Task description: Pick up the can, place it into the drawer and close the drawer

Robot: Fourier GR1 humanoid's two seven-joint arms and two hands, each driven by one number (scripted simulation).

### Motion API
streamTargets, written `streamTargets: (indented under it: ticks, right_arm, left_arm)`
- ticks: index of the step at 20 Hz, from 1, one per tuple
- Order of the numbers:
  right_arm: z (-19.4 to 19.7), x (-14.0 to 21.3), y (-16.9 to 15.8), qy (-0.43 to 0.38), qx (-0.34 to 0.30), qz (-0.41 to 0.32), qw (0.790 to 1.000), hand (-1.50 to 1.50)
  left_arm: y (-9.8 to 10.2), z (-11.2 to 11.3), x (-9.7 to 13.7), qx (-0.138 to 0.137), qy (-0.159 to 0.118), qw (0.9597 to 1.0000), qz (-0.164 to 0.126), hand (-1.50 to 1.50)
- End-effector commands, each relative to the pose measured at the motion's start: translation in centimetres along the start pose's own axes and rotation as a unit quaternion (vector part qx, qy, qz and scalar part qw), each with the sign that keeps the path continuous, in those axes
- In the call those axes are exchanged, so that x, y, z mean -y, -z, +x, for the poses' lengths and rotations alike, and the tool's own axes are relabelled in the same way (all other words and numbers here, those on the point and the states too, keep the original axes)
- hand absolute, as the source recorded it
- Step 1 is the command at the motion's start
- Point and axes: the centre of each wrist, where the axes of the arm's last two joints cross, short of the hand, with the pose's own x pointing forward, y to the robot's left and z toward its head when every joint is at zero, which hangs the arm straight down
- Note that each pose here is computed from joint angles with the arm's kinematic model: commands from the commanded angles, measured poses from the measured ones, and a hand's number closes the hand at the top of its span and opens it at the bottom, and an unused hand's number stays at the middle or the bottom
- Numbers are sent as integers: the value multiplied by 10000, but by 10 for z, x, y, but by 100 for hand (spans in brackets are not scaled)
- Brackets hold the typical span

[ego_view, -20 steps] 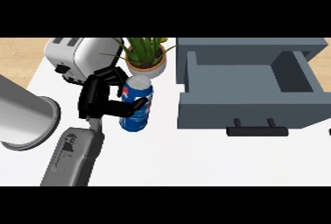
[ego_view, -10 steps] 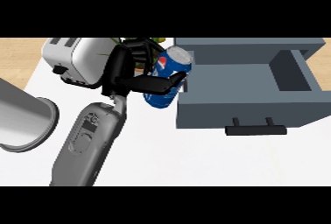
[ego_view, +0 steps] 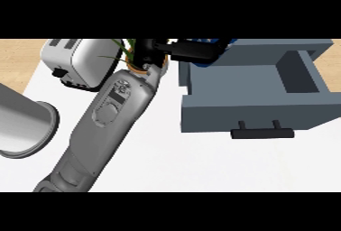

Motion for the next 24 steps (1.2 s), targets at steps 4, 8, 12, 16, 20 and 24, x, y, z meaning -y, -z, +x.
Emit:
streamTargets:
  ticks: [4,8,12,16,20,24]
  right_arm:
    - [-10,-2,4,8,-75,-20,10000,-150]
    - [-5,-1,1,39,36,73,10000,-150]
    - [5,-13,10,-3,16,47,10000,-150]
    - [6,-9,15,54,44,91,9999,-150]
    - [-2,-2,14,-4,41,147,9999,-150]
    - [0,-6,11,11,56,171,9998,-150]
  left_arm:
    - [10,8,43,-89,210,9997,23,150]
    - [40,40,42,-123,236,9996,-44,150]
    - [42,21,50,-191,277,9994,-9,150]
    - [49,23,57,-235,456,9987,77,150]
    - [58,24,56,-170,646,9978,39,150]
    - [57,20,61,-361,664,9970,154,150]
